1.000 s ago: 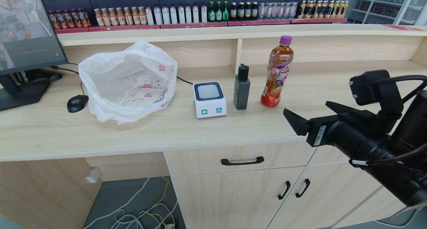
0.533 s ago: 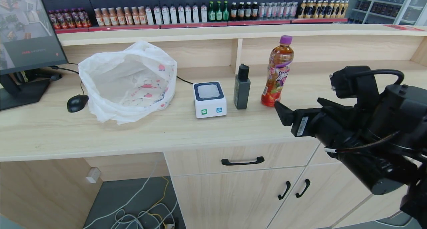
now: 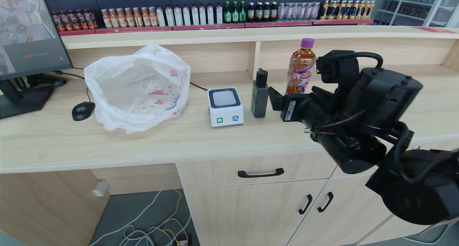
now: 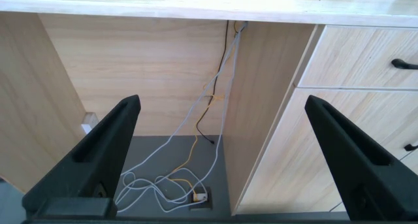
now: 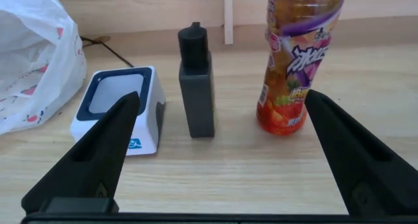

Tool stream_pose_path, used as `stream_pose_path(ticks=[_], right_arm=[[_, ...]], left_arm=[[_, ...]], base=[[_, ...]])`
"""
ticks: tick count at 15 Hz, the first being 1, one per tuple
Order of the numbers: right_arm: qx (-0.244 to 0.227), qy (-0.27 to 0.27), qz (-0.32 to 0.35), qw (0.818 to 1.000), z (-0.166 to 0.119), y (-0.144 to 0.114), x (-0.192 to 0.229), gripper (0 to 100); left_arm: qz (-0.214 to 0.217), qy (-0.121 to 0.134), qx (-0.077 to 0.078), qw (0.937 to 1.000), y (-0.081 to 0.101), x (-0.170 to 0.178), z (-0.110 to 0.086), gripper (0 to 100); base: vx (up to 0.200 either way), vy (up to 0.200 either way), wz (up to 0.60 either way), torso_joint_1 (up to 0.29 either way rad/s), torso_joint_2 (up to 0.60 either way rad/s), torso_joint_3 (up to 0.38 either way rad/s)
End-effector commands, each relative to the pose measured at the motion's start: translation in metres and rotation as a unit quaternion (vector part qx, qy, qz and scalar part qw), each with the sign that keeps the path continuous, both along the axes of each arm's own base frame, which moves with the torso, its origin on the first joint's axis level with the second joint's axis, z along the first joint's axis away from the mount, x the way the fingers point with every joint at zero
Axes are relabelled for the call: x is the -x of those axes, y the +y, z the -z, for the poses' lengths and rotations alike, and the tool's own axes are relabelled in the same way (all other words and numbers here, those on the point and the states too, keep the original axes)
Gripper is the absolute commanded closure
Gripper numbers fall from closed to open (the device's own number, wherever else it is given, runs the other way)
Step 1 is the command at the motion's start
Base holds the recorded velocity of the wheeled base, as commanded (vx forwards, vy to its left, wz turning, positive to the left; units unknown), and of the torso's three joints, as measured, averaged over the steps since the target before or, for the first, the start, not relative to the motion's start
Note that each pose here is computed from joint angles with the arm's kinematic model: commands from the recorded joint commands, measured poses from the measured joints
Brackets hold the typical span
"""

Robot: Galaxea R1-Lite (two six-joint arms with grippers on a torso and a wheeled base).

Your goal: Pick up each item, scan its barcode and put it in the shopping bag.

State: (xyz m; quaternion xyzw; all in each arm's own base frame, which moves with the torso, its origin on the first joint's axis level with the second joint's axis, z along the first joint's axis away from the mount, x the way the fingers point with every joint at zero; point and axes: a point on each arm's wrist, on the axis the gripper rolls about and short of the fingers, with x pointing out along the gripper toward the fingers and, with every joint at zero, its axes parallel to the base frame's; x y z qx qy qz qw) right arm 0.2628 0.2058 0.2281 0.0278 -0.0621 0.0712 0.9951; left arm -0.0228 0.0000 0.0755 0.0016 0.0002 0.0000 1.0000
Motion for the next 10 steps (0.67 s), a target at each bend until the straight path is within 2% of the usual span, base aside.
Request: stream_pose_path(ticks=[1,5,10], right_arm=[[0.004,0.003,-0.017,1.0,0.007,0.019,-0.005,0],[0.007,0.008,-0.037,0.999,0.013,0.026,-0.01,0],[0.003,-0.005,-0.052,0.999,0.014,0.034,-0.037,0]], left_arm=[[0.0,0.0,0.0,1.0,0.0,0.0,0.0,0],[0.0,0.0,0.0,1.0,0.0,0.0,0.0,0],[0.0,0.0,0.0,1.0,0.0,0.0,0.0,0]], base=[[0.0,0.0,0.0,0.0,0.0,0.0],[0.0,0.0,0.0,0.0,0.0,0.0],[0.0,0.0,0.0,0.0,0.0,0.0]])
